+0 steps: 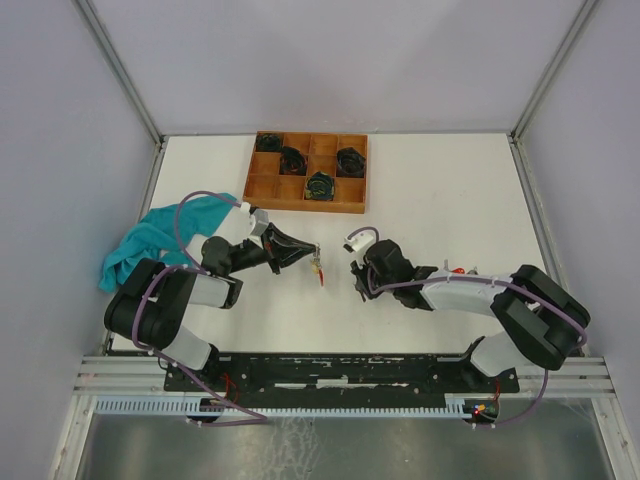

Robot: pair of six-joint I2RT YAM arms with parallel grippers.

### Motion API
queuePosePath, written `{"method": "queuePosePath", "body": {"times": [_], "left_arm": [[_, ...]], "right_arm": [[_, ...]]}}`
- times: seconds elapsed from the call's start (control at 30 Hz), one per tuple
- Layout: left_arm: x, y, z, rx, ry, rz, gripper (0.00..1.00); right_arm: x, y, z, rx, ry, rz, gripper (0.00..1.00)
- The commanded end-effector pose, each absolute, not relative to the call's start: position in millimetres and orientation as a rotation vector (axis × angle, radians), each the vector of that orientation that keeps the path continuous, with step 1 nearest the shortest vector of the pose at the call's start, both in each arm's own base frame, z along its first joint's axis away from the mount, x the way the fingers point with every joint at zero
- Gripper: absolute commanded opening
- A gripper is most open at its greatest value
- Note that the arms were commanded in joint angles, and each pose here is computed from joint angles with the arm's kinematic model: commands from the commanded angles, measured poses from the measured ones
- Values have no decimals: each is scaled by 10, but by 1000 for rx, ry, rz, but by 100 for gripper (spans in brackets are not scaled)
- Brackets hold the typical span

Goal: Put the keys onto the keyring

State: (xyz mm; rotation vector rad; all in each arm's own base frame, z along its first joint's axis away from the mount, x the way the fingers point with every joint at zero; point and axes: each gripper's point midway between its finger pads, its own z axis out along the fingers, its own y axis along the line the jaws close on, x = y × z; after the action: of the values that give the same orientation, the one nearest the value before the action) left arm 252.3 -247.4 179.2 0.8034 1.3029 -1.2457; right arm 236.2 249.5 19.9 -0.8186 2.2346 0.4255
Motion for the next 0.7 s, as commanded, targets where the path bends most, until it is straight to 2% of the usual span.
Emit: {"method": "queuePosePath", "body": {"times": [0.0, 0.17, 0.27, 0.67], "left_arm": [[2504, -2471, 2022, 835, 1185, -1224, 3], [2503, -2476, 2028, 837, 1182, -1225, 3], [2502, -2473, 2030, 837, 1181, -1224, 3], [2512, -2473, 2022, 835, 1185, -1226, 3]], "right_arm": [[2457, 2632, 328, -843, 2185, 457, 18], [2455, 2640, 317, -857, 2194, 456, 11], [2450, 2637, 335, -864, 2198, 453, 2], [2311, 2380, 466, -900, 2454, 280, 1]]}}
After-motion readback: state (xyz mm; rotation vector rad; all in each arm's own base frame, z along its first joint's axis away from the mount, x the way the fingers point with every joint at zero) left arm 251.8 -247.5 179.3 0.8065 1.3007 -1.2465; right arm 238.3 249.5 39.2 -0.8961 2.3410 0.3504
